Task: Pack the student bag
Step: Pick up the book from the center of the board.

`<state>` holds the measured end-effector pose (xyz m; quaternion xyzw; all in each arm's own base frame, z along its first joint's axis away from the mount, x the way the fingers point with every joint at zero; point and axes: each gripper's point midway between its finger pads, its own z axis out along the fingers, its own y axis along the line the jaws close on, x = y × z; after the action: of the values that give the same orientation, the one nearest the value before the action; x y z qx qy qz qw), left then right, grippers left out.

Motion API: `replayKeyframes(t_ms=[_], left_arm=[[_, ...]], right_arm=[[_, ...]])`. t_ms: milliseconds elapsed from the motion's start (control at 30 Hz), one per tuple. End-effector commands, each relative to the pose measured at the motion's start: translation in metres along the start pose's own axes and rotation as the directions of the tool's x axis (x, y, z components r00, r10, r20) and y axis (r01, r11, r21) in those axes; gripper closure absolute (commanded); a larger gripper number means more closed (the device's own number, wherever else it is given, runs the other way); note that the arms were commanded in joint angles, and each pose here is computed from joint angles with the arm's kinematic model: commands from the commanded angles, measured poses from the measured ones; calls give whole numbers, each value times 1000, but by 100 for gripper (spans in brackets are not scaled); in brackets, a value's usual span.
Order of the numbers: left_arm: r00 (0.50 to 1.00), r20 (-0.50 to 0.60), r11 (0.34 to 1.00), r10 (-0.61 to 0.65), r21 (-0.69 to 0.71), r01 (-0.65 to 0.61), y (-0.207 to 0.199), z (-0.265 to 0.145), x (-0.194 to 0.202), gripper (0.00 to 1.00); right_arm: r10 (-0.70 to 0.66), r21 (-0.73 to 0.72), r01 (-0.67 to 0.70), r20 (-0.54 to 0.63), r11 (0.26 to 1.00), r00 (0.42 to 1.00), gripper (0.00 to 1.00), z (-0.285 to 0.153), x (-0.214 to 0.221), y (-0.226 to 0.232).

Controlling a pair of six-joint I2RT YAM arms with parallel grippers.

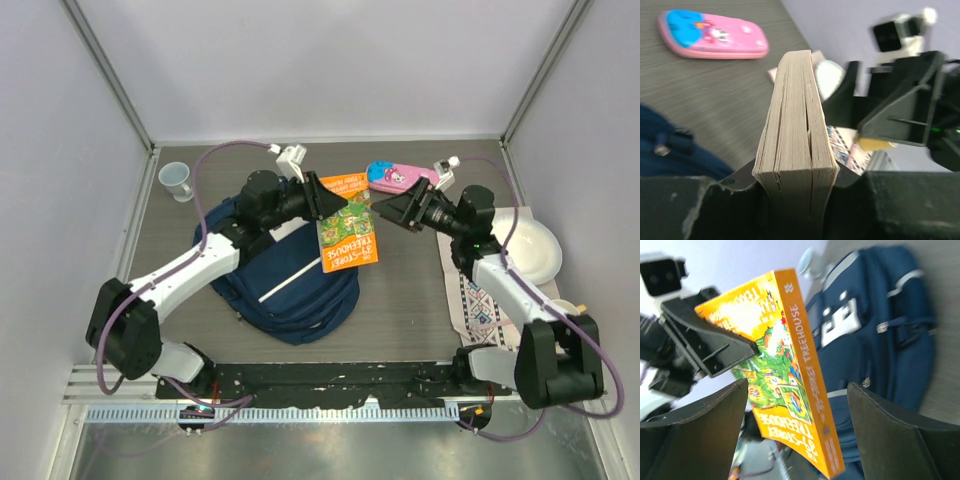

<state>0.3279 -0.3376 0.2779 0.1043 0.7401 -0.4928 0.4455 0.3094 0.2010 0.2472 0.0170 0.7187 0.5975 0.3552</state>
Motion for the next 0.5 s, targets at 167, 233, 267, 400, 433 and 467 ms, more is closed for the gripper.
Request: replayKeyframes(t_ms=[167, 233, 267, 400, 433, 467], left_arm=[[894, 445, 962, 48, -262, 79, 18, -88, -91, 100], [857, 515, 959, 16, -251, 133, 20, -100, -97, 100], [836, 549, 963, 0, -224, 147, 13, -108, -103, 100], [787, 613, 966, -72, -152, 207, 8, -118, -106, 100], [773, 629, 971, -87, -120, 206, 3, -119, -110, 100], [766, 635, 971, -99, -105, 213, 2, -120, -111, 100]], right_arm=[[-146, 334, 106, 99, 937, 984, 13, -32, -7, -33], [-81, 255, 49, 116, 966, 990, 12, -25, 3, -25], [-68, 238, 38, 116, 971, 991, 12, -22, 7, -23], [-39, 156, 28, 68, 987, 997, 12, 3, 36, 2], [-31, 136, 20, 74, 990, 997, 12, 7, 38, 8], [-24, 116, 14, 84, 993, 996, 12, 10, 39, 13]])
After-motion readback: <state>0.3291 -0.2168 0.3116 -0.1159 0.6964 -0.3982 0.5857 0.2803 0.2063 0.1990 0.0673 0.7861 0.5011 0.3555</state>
